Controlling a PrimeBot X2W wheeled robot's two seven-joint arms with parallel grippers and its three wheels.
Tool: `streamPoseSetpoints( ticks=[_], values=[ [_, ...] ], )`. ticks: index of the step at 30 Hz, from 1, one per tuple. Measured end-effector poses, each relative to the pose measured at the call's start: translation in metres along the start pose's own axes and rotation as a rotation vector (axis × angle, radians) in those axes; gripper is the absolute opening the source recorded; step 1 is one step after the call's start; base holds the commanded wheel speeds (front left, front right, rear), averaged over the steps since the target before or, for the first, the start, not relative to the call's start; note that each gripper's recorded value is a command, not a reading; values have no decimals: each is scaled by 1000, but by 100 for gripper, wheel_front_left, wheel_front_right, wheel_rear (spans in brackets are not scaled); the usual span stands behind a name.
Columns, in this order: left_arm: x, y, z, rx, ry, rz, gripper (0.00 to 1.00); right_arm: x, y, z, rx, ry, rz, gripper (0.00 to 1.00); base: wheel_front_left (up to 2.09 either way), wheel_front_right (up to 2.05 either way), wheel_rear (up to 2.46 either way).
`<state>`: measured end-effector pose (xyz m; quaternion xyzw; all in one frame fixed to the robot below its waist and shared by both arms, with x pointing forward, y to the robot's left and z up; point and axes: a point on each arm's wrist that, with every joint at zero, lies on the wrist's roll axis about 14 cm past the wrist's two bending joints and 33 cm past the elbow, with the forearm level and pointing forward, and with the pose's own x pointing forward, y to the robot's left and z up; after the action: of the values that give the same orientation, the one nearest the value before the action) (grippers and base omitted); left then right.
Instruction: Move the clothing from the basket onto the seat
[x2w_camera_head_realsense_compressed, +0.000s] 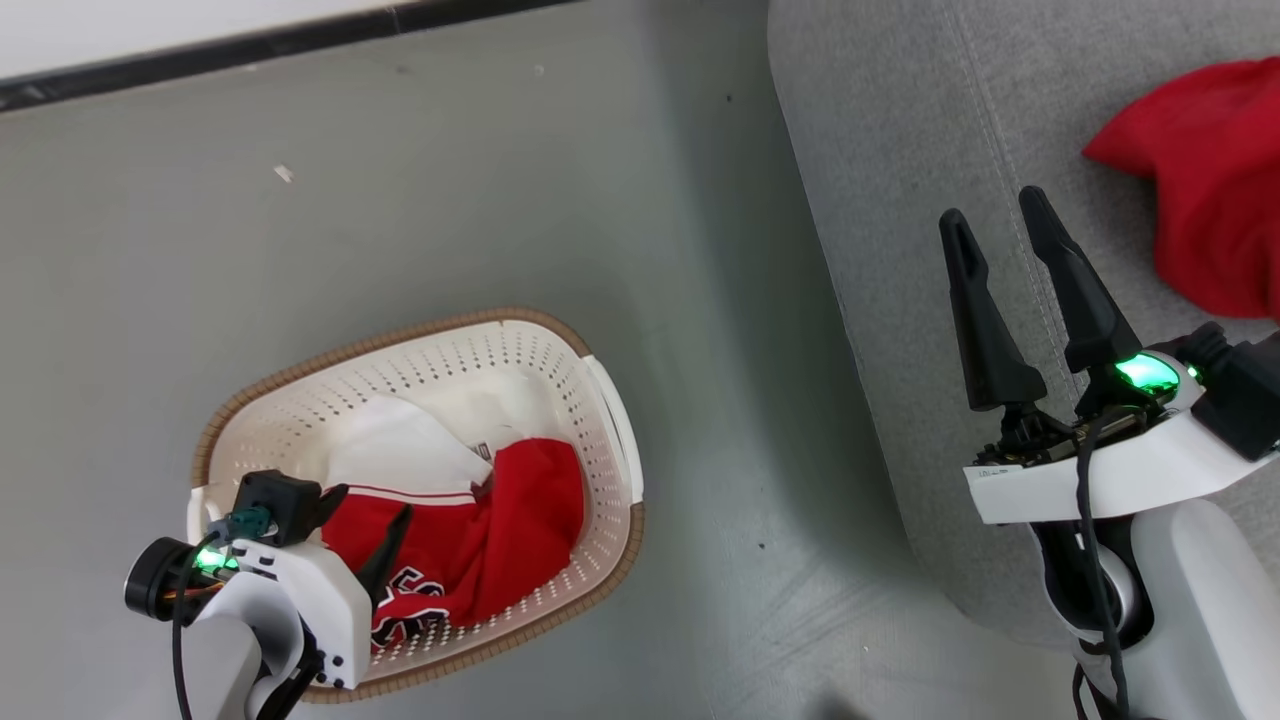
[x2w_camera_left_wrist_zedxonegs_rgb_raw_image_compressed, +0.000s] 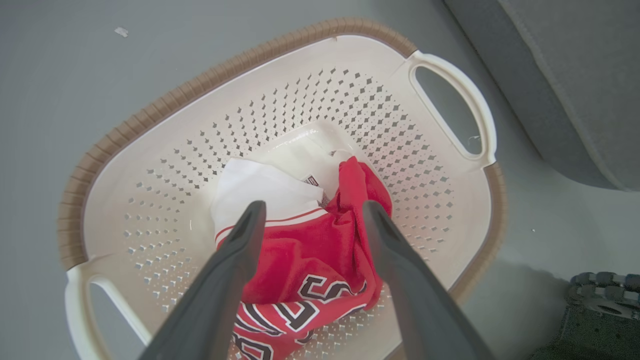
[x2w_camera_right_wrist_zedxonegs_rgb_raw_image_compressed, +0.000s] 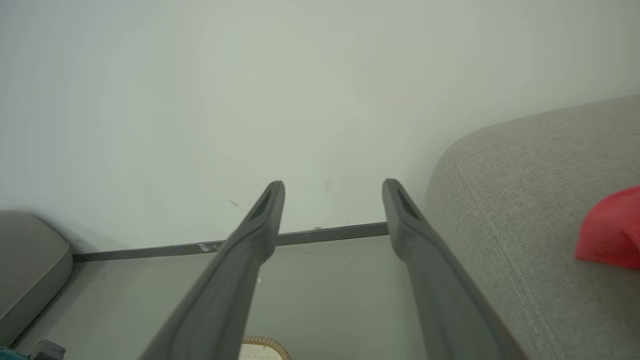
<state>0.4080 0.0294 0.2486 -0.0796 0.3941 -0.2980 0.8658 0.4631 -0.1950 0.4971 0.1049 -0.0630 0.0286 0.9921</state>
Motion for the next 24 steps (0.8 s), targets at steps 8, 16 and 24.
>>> streamPoseSetpoints(
  ticks=[8, 16, 24],
  values=[
    [20, 11, -30, -6, 109, -9, 100, 10, -5, -15, -17, 22, -5, 100, 0, 0, 0],
    [39, 20, -58, -15, 191, -14, 100, 19, -9, -33, -36, 53, -8, 100, 0, 0, 0],
    [53, 21, -85, 38, 286, -57, 100, 25, -15, -46, -50, 74, -15, 100, 0, 0, 0]
  ],
)
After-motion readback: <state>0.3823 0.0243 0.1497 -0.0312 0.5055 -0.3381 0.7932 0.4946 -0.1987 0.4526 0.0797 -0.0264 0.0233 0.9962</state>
